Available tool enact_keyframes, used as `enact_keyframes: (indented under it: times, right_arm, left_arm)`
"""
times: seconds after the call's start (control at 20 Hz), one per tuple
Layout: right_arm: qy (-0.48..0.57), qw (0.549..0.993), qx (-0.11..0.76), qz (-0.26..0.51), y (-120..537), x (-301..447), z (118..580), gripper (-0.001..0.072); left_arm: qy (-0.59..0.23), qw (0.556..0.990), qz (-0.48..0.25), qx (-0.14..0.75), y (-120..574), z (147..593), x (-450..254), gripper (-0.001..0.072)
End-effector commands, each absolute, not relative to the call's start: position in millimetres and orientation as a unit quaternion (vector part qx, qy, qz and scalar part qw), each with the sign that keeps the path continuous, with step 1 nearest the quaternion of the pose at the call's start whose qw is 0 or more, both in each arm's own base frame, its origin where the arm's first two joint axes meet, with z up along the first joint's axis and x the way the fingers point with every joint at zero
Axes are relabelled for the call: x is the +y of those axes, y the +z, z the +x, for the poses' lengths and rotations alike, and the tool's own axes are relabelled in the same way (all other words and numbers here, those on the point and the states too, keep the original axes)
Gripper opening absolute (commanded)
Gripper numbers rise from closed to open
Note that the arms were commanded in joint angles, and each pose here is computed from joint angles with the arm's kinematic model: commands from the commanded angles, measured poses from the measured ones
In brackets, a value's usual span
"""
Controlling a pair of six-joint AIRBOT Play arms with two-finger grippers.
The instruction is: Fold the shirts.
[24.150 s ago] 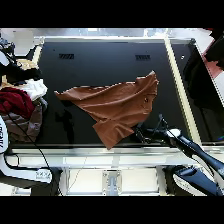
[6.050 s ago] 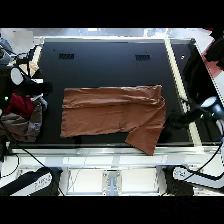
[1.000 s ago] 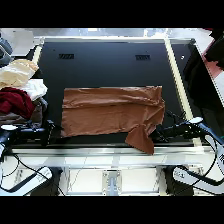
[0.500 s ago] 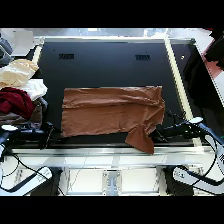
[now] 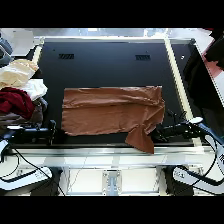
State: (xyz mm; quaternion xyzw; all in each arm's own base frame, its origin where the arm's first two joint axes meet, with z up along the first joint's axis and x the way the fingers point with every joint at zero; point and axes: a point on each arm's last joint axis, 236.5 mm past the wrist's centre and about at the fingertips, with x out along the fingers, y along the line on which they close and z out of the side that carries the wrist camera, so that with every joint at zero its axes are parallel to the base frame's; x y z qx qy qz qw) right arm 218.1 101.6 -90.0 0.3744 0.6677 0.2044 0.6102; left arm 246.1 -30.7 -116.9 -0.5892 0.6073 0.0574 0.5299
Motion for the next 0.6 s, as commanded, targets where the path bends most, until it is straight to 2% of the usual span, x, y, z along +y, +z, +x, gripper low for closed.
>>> enact_keyframes:
  times: [0.0,0.15,0.4,0.55]
  right_arm:
    - [0.205,0.617,0.658,0.380,-85.4,103.0,223.6,0.0012]
    - [0.207,0.662,0.631,0.346,-64.2,96.0,230.5,0.0012]
    - [0.169,0.759,0.558,0.290,-6.6,75.0,249.8,0.0010]
    - [0.151,0.812,0.492,0.274,37.1,59.5,285.6,0.0009]
  left_arm:
    - [0.012,0.550,-0.603,0.578,-102.3,265.2,-37.2,0.0013]
    - [-0.043,0.623,-0.571,0.532,-64.6,286.4,-30.0,0.0012]
    - [-0.076,0.735,-0.494,0.458,7.1,309.1,-19.9,0.0009]
    - [-0.083,0.805,-0.384,0.445,35.7,330.7,-15.1,0.0008]
